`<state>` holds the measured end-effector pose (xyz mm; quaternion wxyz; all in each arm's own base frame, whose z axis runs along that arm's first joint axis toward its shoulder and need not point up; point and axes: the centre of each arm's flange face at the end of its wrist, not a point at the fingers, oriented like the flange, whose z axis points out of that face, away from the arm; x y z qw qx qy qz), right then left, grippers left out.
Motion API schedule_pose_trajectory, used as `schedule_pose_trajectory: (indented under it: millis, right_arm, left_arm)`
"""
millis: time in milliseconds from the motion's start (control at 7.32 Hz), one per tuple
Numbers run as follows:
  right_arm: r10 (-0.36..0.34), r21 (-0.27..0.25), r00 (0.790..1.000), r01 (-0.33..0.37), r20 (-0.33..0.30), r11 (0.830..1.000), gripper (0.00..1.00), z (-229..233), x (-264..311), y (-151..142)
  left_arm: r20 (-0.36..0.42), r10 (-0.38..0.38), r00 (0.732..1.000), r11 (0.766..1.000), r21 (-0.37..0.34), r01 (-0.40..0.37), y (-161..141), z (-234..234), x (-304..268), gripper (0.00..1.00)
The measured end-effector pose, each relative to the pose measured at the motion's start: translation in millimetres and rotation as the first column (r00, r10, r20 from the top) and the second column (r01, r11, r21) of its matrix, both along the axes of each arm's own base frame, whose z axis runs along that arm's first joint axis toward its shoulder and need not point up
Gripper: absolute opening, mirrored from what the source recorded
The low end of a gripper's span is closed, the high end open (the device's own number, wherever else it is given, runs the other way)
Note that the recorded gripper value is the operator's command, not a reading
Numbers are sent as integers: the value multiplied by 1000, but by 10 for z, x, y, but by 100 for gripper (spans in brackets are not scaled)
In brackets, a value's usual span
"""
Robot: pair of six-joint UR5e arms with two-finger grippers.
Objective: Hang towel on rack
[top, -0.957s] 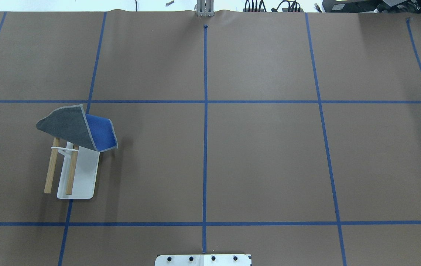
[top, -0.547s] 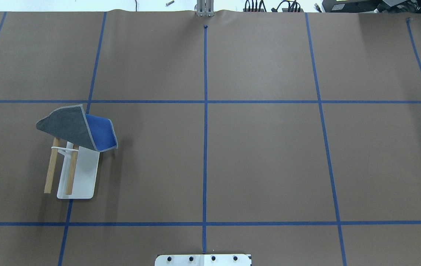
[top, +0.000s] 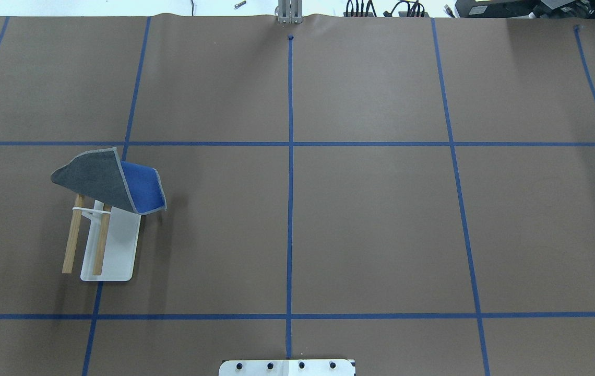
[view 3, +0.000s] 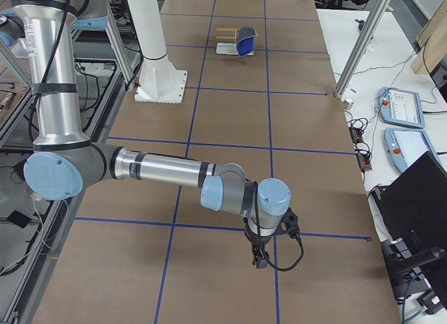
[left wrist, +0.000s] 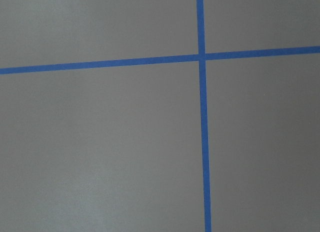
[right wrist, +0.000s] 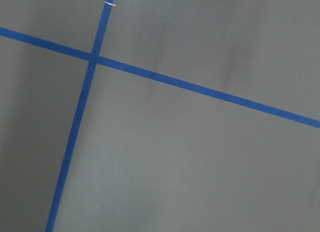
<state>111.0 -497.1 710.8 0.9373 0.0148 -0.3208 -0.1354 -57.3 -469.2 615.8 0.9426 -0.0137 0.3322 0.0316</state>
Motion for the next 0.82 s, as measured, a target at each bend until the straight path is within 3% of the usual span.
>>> schedule_pose_trajectory:
  millis: [820]
  right_arm:
    - [0, -7, 1000, 0, 0, 1000, 100, 35, -5, 43]
  left_arm:
    - [1, 0, 1000, 1000, -3, 0, 8, 8, -3, 99]
